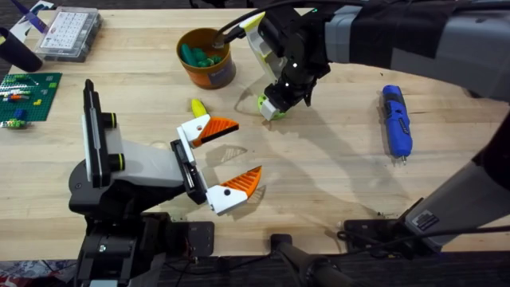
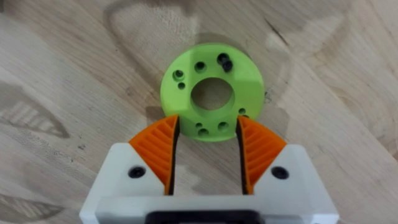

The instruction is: Pick up the gripper from the table and insert it into the empty holder that is missing its gripper. Then pick up a screw, insert it into the mounting hole, and use the screwdriver to tighten it. Finally, clean up the table by picking up the vegetable and placing it into the bucket.

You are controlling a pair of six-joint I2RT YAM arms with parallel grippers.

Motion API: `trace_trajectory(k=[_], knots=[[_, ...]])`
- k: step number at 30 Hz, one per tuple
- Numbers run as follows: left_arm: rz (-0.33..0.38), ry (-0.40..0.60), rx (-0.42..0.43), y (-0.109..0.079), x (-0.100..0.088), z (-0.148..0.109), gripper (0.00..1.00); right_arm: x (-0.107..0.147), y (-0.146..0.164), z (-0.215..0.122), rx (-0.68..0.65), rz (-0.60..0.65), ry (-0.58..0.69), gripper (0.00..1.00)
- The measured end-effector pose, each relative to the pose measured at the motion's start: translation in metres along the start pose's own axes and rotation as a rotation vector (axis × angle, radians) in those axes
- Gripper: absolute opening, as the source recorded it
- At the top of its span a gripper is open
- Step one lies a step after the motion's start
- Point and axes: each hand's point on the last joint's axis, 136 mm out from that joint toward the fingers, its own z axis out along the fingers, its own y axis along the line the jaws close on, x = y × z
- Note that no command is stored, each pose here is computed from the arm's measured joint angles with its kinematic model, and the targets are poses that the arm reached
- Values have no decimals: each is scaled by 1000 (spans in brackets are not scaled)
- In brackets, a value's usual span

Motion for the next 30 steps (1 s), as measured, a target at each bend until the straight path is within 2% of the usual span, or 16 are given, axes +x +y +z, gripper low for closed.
trace_trajectory(k=[11,18,26,30], knots=[[-3,1,0,0,0,0,986,2,0,0,-1,0,7,527],[-3,1,0,0,0,0,986,15,2,-13,-8,6,59,527],[-5,1,0,0,0,0,986,-15,0,-68,-4,79,-106,527],[-5,1,0,0,0,0,986,-17,0,-77,-7,141,-132,527]])
